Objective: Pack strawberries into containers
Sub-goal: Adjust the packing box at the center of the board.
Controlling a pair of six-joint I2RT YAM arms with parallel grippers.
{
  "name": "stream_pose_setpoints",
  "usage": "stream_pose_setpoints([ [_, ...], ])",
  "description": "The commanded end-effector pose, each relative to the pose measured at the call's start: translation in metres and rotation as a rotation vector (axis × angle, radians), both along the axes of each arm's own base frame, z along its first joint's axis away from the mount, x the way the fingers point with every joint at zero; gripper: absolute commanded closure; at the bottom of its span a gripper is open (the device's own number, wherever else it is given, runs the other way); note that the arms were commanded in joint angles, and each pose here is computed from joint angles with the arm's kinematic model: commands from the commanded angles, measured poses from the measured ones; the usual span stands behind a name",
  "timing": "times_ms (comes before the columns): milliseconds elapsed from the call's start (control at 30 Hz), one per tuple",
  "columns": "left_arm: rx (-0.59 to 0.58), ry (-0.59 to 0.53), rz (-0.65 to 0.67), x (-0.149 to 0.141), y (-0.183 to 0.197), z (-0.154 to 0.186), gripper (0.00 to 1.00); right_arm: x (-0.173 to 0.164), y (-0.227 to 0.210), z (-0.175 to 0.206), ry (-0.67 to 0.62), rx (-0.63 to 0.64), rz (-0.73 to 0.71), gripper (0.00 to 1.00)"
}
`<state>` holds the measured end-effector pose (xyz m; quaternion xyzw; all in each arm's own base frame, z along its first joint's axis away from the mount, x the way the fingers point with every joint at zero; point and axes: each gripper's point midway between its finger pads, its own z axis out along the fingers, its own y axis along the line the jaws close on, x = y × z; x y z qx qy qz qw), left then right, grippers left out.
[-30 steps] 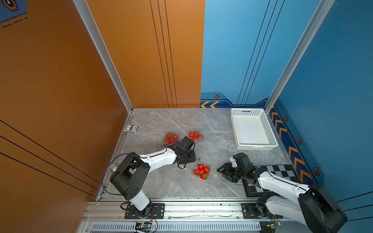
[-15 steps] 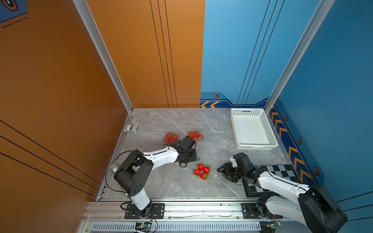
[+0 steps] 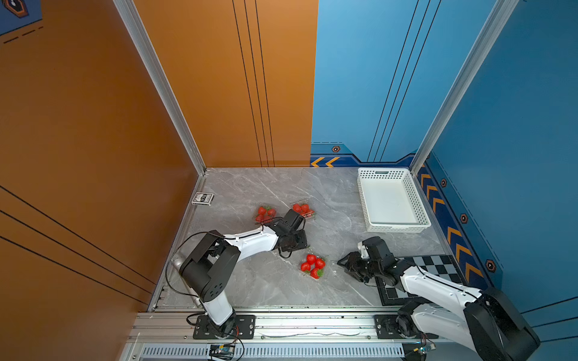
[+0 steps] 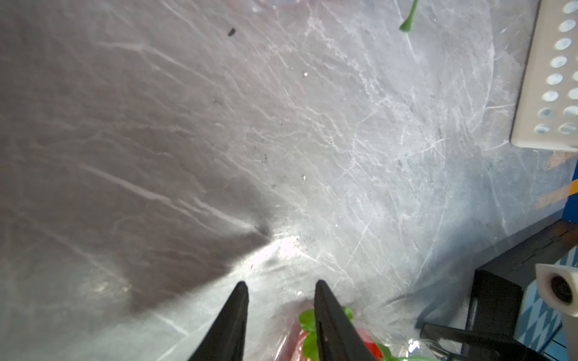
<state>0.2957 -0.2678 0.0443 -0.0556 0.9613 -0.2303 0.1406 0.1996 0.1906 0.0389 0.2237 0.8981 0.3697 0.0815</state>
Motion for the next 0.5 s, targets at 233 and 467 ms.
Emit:
stream_pose_setpoints([
  [233,-0.038,0.003,-0.069,-0.009,-0.013,0.01,0.62,0.002,-0.002,0.001,-0.02,0.005,0.003,0.49],
  [467,-0.032,0.012,-0.077,-0.017,-0.011,0.012,0.62,0.004,-0.002,0.001,-0.022,0.006,0.002,0.49],
])
